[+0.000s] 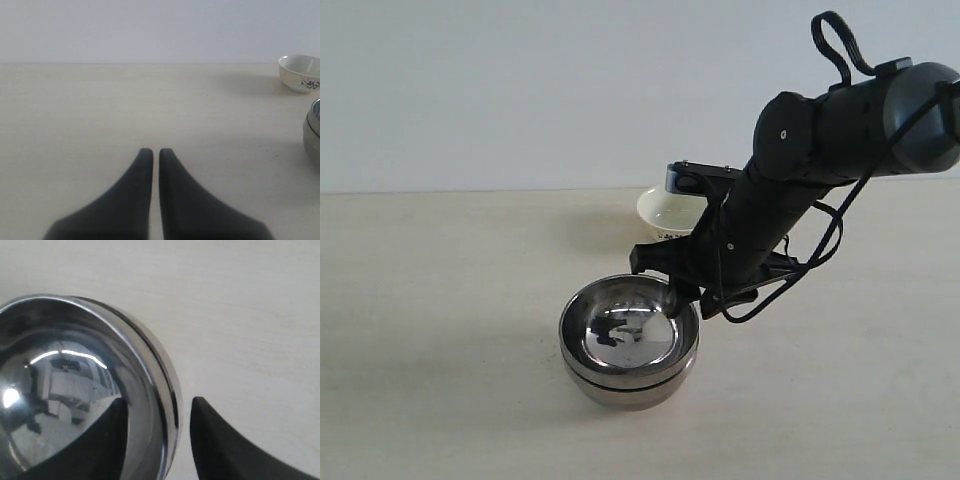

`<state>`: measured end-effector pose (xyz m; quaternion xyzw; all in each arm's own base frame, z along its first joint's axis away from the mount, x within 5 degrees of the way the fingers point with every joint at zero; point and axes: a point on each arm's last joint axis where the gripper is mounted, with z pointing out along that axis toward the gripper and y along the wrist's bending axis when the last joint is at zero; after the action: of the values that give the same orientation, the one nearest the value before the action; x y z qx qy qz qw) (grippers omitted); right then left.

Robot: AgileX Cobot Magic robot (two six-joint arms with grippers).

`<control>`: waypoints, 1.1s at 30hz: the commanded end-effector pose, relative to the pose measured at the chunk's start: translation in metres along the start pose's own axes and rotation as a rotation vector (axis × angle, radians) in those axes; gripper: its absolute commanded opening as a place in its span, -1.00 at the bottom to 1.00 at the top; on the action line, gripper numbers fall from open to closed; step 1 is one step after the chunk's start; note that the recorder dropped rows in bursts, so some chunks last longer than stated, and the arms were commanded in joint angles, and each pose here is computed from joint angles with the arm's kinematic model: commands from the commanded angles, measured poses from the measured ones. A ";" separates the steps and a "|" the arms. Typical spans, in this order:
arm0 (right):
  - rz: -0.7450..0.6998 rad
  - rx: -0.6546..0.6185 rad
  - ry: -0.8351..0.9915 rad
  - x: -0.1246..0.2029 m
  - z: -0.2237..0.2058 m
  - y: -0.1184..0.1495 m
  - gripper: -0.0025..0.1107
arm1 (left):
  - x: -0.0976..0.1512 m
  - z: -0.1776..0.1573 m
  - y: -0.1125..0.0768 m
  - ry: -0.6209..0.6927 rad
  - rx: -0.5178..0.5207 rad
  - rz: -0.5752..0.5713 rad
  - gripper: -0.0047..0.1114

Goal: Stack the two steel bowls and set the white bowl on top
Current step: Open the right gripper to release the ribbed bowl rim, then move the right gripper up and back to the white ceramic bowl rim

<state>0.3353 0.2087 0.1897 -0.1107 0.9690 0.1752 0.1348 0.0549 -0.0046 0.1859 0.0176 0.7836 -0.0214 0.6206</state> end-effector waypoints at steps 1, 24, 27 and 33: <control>-0.015 -0.007 0.005 0.000 -0.003 0.003 -0.23 | 0.001 0.000 0.000 -0.003 -0.001 -0.018 -0.85; -0.118 0.165 -0.103 0.000 -0.070 -0.001 -0.24 | 0.001 0.000 0.000 -0.003 -0.001 -0.018 -0.85; -0.094 0.173 -0.158 -0.005 -0.071 -0.002 -0.24 | 0.001 0.000 0.000 -0.003 -0.001 -0.018 -0.85; 0.066 0.175 -0.306 -0.029 -0.073 -0.040 -0.24 | 0.001 0.000 0.000 -0.003 -0.001 -0.018 -0.85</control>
<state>0.3449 0.1624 0.2539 -0.0601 0.9554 0.1123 0.2666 0.0549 -0.0046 0.1859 0.0176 0.7836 -0.0214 0.6206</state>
